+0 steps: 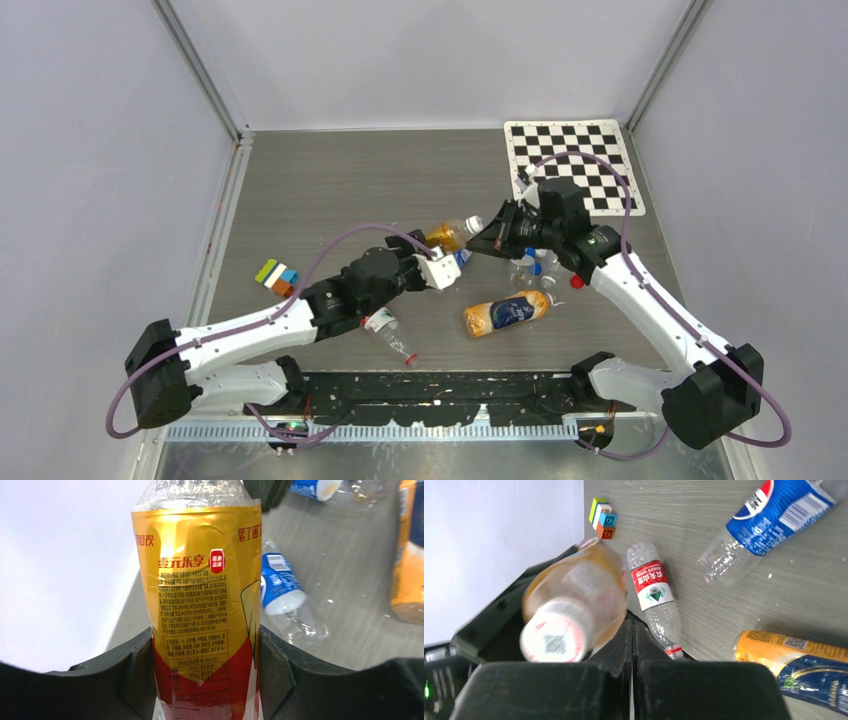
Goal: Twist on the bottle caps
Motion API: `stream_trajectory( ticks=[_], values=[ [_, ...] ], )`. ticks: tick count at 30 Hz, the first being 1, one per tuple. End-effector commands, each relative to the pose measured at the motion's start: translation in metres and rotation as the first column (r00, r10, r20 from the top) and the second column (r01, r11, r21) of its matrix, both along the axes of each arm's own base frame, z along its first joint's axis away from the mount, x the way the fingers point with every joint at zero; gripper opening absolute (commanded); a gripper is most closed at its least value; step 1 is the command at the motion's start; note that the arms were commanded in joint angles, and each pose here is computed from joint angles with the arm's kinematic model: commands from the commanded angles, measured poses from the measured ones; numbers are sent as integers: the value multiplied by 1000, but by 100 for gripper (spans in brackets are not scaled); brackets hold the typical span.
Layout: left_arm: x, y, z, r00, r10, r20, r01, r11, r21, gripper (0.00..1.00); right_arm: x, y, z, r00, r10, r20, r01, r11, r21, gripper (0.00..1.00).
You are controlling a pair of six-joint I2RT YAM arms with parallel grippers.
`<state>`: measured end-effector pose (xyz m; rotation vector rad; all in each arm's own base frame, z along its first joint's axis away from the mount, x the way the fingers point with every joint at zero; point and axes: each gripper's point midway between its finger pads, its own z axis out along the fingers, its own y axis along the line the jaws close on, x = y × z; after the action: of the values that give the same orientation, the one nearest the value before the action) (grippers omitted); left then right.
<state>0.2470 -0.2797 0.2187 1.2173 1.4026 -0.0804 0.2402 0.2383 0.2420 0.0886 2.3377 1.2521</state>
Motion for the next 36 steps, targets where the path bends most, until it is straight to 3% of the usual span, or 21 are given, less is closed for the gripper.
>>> stream_trajectory(
  ticks=[1,3,5,11,13,17,21,26,36],
  values=[
    [20,7,39,956,107,274,-119,992,29,0,14,6,17,981,-176,-87,187,972,141,1],
    [20,6,37,956,108,272,-119,993,25,0,14,8,19,981,-176,-83,188,969,160,1],
    [18,7,33,964,113,243,-119,993,11,0,14,5,23,982,-182,-48,187,970,158,8],
    [9,11,18,987,116,112,-113,993,-36,0,12,-3,40,982,-171,85,159,978,133,42],
    [8,16,11,991,125,43,-122,990,-68,0,11,-7,46,975,-162,149,146,983,114,56],
    [4,25,-5,981,118,-154,-145,974,-172,0,-2,-17,63,939,-86,334,72,996,53,73],
    [-1,25,-10,952,32,-306,-123,951,-285,0,-16,-28,70,867,0,499,16,999,-29,79],
    [-22,6,-9,912,-146,-382,20,949,-314,0,-27,-32,82,758,101,644,-47,994,-99,83],
    [-26,-12,7,857,-309,-412,150,915,-374,0,-40,-22,80,607,330,723,-223,944,-244,81]
  ],
)
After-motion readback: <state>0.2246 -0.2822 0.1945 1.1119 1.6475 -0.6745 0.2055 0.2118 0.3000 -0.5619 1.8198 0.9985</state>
